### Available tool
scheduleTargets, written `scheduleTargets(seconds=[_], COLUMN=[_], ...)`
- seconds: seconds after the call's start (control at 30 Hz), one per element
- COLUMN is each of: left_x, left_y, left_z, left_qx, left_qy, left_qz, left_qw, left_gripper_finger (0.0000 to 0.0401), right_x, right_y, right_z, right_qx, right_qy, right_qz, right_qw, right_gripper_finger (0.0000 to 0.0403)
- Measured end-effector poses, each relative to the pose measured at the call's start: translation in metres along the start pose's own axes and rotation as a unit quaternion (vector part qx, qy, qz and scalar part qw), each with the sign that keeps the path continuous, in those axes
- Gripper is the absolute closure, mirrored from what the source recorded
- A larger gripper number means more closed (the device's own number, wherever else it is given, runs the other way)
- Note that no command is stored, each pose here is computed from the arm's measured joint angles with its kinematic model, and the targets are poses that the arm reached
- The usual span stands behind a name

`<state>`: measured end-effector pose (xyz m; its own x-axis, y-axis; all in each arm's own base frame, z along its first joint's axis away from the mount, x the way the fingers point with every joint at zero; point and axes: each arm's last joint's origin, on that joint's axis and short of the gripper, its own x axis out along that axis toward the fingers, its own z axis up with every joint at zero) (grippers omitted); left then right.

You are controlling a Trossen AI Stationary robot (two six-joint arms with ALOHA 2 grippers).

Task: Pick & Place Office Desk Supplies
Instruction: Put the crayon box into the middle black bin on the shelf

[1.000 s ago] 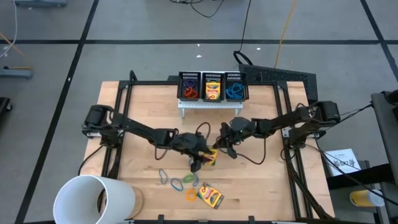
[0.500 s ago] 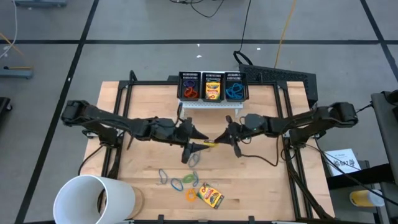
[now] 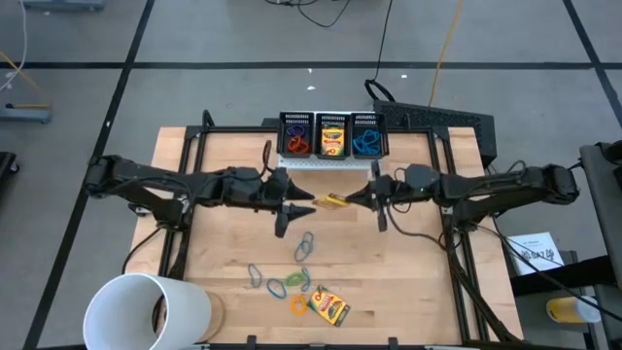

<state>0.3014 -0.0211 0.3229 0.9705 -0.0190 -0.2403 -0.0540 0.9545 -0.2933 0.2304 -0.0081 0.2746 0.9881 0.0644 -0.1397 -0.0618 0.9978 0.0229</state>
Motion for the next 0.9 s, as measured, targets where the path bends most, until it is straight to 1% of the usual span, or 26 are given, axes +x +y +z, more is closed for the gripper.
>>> scheduleTargets(seconds=[0.1, 0.27, 0.4, 0.5, 0.63, 0.77, 0.9], left_x=[-0.004, -0.003, -0.005, -0.015, -0.026, -0.028, -0.028], left_y=[0.011, 0.023, 0.032, 0.037, 0.043, 0.048, 0.051], left_z=[0.002, 0.001, 0.002, 0.008, 0.013, 0.013, 0.01], left_qx=[0.004, 0.04, 0.052, 0.055, 0.059, 0.058, 0.055], left_qy=[0.012, 0.028, 0.038, 0.032, 0.033, 0.04, 0.056], left_qz=[0.022, 0.045, 0.062, 0.073, 0.086, 0.096, 0.104], left_qw=[1.0, 0.998, 0.996, 0.995, 0.994, 0.993, 0.991], left_gripper_finger=[0.021, 0.021, 0.021, 0.021, 0.021, 0.021, 0.021], right_x=[-0.004, -0.008, -0.012, -0.015, -0.015, -0.012, -0.009], right_y=[-0.006, -0.019, -0.039, -0.057, -0.083, -0.108, -0.13], right_z=[0.019, 0.052, 0.073, 0.088, 0.097, 0.097, 0.089], right_qx=[-0.007, -0.044, -0.066, -0.073, -0.07, -0.055, -0.049], right_qy=[0.016, 0.039, 0.059, 0.063, 0.07, 0.08, 0.098], right_qz=[-0.014, -0.04, -0.079, -0.104, -0.124, -0.122, -0.132], right_qw=[1.0, 0.997, 0.993, 0.99, 0.987, 0.988, 0.985], right_gripper_finger=[0.0403, 0.0403, 0.0403, 0.0403, 0.0403, 0.0403, 0.0403])
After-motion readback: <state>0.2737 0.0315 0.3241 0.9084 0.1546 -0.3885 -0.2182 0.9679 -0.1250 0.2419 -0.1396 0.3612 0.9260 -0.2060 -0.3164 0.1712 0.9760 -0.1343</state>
